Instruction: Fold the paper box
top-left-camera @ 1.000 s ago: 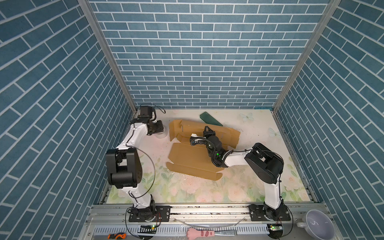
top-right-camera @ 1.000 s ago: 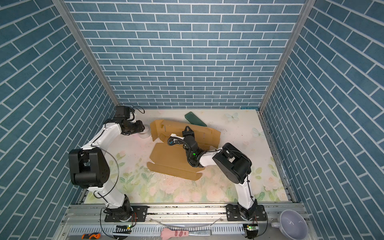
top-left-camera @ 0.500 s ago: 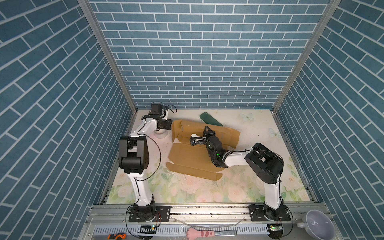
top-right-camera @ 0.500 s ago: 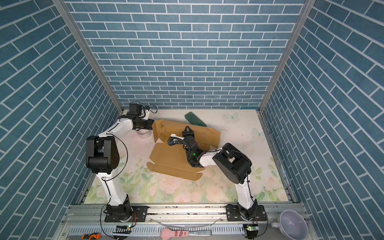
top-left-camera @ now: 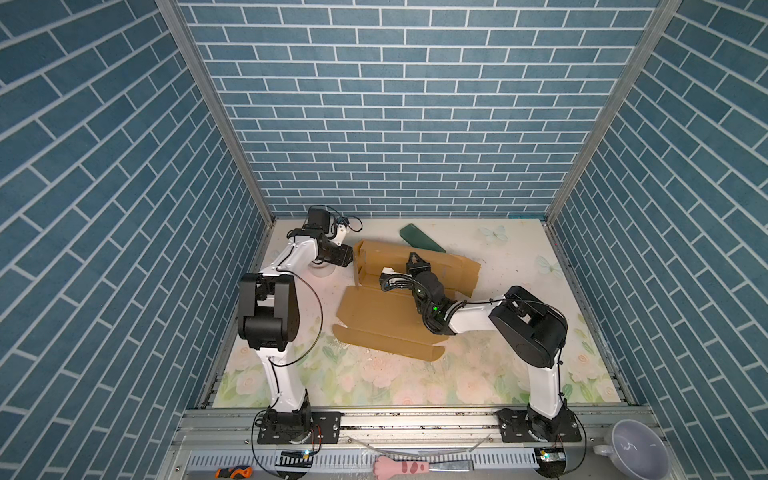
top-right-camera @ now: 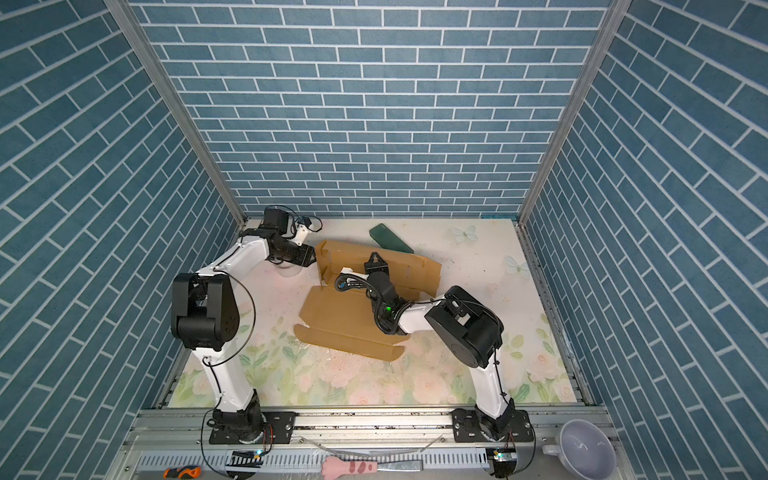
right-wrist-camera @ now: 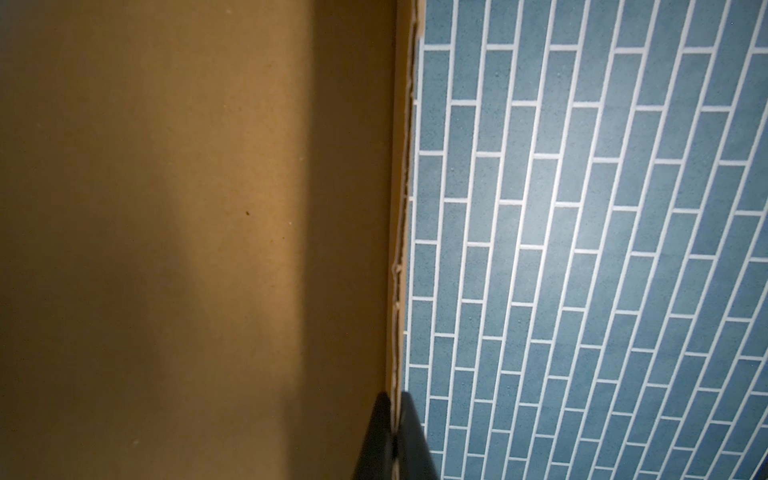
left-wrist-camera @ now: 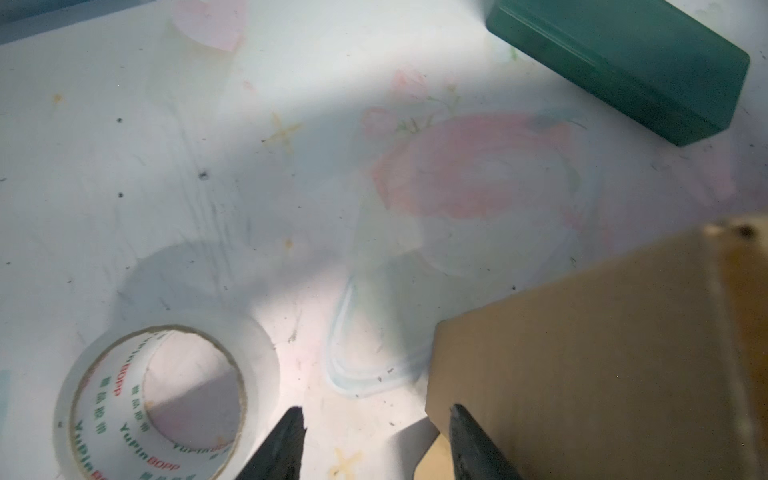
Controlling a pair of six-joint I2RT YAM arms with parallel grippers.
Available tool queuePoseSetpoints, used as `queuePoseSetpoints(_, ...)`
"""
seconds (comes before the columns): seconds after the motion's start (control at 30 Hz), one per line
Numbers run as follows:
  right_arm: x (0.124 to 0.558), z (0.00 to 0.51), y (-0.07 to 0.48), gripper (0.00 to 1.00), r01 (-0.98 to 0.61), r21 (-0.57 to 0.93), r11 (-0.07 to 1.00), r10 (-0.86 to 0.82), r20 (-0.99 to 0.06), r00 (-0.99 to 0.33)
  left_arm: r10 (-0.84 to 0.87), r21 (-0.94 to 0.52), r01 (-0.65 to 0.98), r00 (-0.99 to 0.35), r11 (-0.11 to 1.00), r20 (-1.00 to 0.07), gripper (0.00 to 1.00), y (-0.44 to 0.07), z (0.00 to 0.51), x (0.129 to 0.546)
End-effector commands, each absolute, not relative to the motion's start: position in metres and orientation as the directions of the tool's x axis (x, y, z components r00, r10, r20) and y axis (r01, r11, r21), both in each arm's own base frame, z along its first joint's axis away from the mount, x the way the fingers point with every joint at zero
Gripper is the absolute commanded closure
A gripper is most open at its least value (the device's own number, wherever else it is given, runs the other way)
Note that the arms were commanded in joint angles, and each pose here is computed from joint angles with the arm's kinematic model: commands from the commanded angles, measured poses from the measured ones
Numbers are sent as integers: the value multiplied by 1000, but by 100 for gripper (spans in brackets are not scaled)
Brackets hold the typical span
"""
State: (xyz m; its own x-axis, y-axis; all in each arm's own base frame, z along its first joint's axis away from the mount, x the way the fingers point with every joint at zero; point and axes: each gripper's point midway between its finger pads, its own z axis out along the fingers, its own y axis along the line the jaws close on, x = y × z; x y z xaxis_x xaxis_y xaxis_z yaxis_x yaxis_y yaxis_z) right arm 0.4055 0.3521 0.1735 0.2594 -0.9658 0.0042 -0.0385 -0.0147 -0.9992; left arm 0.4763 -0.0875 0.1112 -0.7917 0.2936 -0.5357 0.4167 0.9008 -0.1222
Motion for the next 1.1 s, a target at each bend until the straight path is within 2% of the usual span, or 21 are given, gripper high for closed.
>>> queuePoseSetpoints(0.0,402,171,354,100,-29,-997,-67,-958,56,281,338,-164,475,-791,865,-510,42,-102,110,462)
queuePoseSetpoints(0.3,401,173,356,100,-23,-998,-64,-957,55,284,366,-175,505,-786,845,-498,37,-104,108,460)
queuePoseSetpoints(0.5,400,174,355,100,-22,-998,-64,-957,55,284,302,-263,484,-801,835,-516,31,-112,106,458)
queuePoseSetpoints(0.7,400,174,356,100,-24,-997,-67,-957,57,286,290,-343,495,-815,798,-502,30,-120,103,451)
queuePoseSetpoints(0.87,400,174,356,100,-23,-998,-66,-956,57,287,352,-332,535,-806,777,-476,29,-117,100,436)
queuePoseSetpoints(1.07,400,172,357,100,-25,-997,-69,-956,59,287,352,-352,555,-793,754,-497,29,-125,101,438)
